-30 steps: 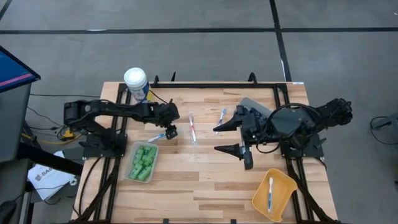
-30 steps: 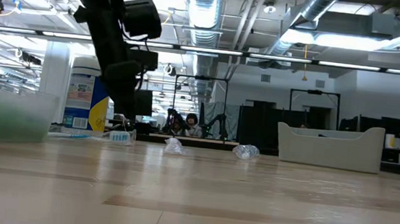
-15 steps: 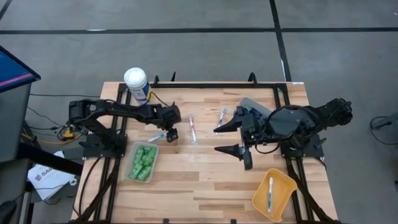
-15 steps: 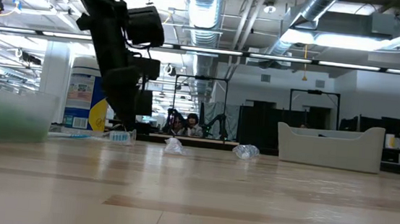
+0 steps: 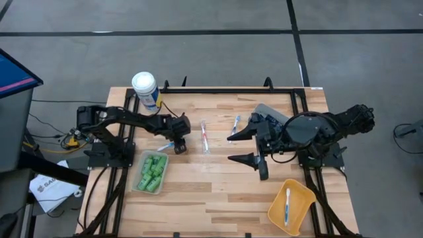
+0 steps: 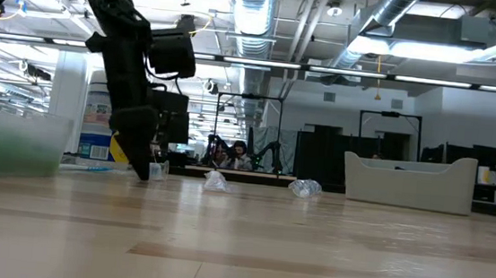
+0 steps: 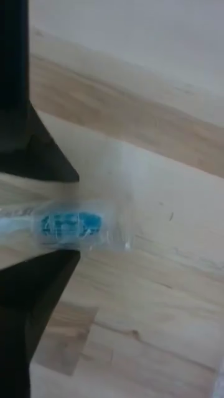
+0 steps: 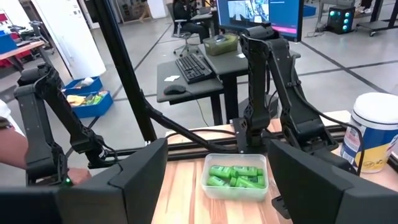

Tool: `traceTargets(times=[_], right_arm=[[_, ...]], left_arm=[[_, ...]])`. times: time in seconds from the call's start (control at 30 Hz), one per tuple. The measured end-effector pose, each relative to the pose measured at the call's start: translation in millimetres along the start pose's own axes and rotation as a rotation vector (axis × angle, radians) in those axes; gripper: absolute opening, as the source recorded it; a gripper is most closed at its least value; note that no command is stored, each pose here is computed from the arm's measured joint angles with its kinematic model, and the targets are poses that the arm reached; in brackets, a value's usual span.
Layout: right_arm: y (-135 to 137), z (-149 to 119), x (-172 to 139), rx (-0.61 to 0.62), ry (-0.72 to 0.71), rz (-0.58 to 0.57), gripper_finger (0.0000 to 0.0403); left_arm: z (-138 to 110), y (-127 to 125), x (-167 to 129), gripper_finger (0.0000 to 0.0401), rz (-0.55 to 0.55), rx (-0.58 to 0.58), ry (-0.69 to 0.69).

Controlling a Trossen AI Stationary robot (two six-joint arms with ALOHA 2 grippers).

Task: Pick & Place Travel size toiletries
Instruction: Put the blue toothbrush into the yellow bin

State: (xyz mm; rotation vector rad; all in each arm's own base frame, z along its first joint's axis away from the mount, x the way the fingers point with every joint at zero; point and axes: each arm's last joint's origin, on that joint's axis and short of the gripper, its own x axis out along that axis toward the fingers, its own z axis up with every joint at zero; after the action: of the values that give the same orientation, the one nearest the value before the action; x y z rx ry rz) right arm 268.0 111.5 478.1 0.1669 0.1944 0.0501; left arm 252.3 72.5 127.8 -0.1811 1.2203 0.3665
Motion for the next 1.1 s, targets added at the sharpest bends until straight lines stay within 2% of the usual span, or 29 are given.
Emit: traceTargets(times=[0.2, 0.3, 0.43, 0.63, 0.87, 1.0, 1.1], right_arm=[[-0.1, -0.2, 0.0, 0.009, 0.002, -0.001, 0.027], [-1.3, -2.5, -0.2, 0.013, 0.021, -0.027, 0.027], [-9.5, -13.0, 0.5, 0.057, 0.102, -0.143, 0.027], [-30.4, -33.0, 14.3, 0.168, 0.169, -0.267, 0.027], [-56.8, -64.5, 33.5, 0.248, 0.234, -0.389, 0.027], [-69.3, -74.9, 44.6, 0.279, 0.197, -0.412, 0.027], [-78.3, -78.7, 54.0, 0.315, 0.142, -0.374, 0.027]], left_arm=[[-4.6, 0.1, 2.9, 0.0049, -0.004, 0.0, 0.004], [-3.2, 0.1, 1.3, 0.0041, -0.02, -0.005, -0.017], [-1.4, 0.5, -9.7, 0.0041, -0.038, -0.021, -0.073], [10.4, 3.1, -55.9, 0.0046, -0.093, -0.077, -0.318], [19.2, 8.2, -129.6, 0.0048, -0.22, -0.206, -0.758], [21.3, 10.3, -169.9, 0.0049, -0.341, -0.252, -1.028], [22.3, 11.3, -192.9, 0.0049, -0.424, -0.271, -1.197]])
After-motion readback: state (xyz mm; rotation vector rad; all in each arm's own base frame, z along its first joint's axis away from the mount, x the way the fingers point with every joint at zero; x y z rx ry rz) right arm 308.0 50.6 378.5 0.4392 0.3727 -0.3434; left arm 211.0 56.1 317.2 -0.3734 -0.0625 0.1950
